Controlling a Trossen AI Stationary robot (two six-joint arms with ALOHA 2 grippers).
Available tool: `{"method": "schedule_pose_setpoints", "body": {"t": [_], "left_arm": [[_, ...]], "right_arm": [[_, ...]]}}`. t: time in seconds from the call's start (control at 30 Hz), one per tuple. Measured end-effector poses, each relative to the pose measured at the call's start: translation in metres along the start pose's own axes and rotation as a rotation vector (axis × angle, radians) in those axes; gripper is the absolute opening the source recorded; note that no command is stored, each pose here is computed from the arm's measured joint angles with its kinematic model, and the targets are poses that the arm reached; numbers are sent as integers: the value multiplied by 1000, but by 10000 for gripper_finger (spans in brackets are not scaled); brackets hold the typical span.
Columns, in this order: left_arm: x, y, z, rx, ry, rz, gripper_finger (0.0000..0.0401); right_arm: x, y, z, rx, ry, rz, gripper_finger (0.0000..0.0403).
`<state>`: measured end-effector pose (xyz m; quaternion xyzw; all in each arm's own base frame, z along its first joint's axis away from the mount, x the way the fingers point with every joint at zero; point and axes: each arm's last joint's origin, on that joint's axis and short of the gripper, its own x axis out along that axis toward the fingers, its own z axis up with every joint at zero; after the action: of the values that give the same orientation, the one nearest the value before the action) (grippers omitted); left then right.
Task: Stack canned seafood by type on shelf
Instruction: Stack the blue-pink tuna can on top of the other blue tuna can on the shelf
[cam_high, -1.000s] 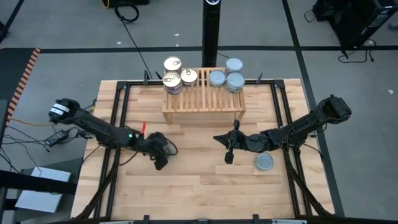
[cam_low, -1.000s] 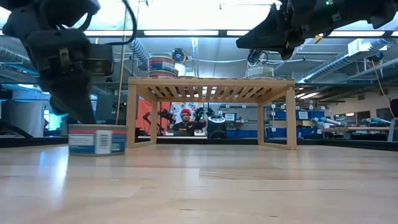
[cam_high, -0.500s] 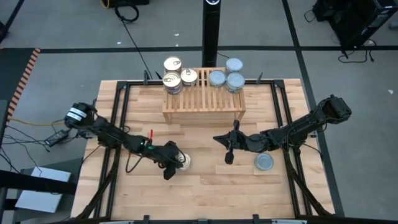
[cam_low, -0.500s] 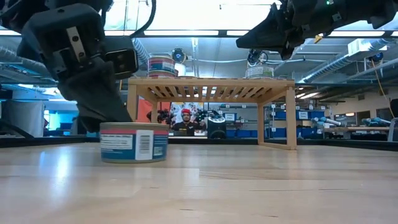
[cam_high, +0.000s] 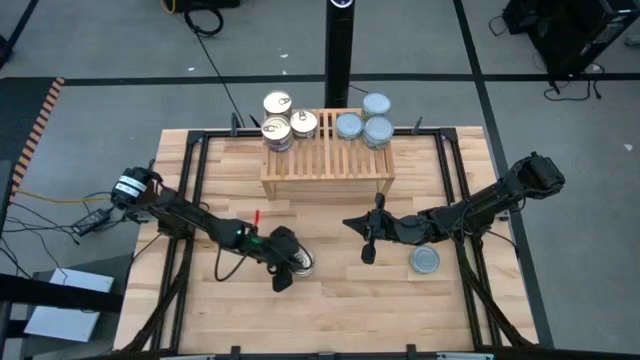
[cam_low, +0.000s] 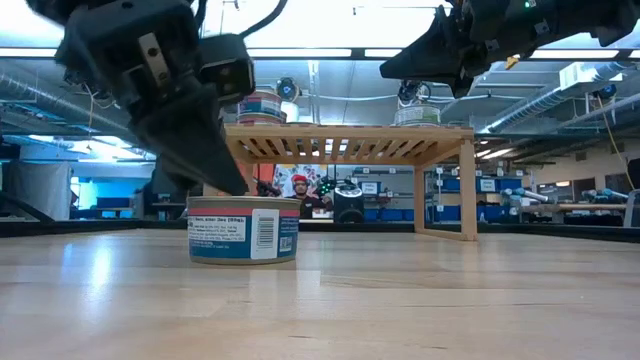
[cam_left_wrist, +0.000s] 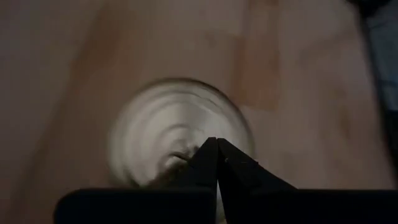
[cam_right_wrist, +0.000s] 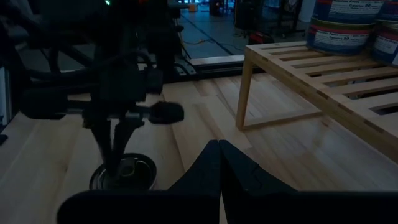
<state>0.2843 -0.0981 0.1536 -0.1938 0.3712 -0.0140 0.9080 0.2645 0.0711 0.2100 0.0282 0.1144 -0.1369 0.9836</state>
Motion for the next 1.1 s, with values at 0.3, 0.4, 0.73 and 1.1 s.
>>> {"method": "schedule_pose_setpoints", "body": {"t": [0.3,0.4,0.73,1.1], "left_arm": [[-13,-5,21,71,100,309,53],[-13,-5,24,35,85,301,74],[-2,12,22,-113,143,295,94],[1,16,25,-94,145,295,64]], "right_arm": [[0,0,-1,-4,9,-1,8],[0,0,-1,-4,9,-1,8],[0,0,-1,-3,9,0,8],[0,0,-1,-6,12,0,8]]}}
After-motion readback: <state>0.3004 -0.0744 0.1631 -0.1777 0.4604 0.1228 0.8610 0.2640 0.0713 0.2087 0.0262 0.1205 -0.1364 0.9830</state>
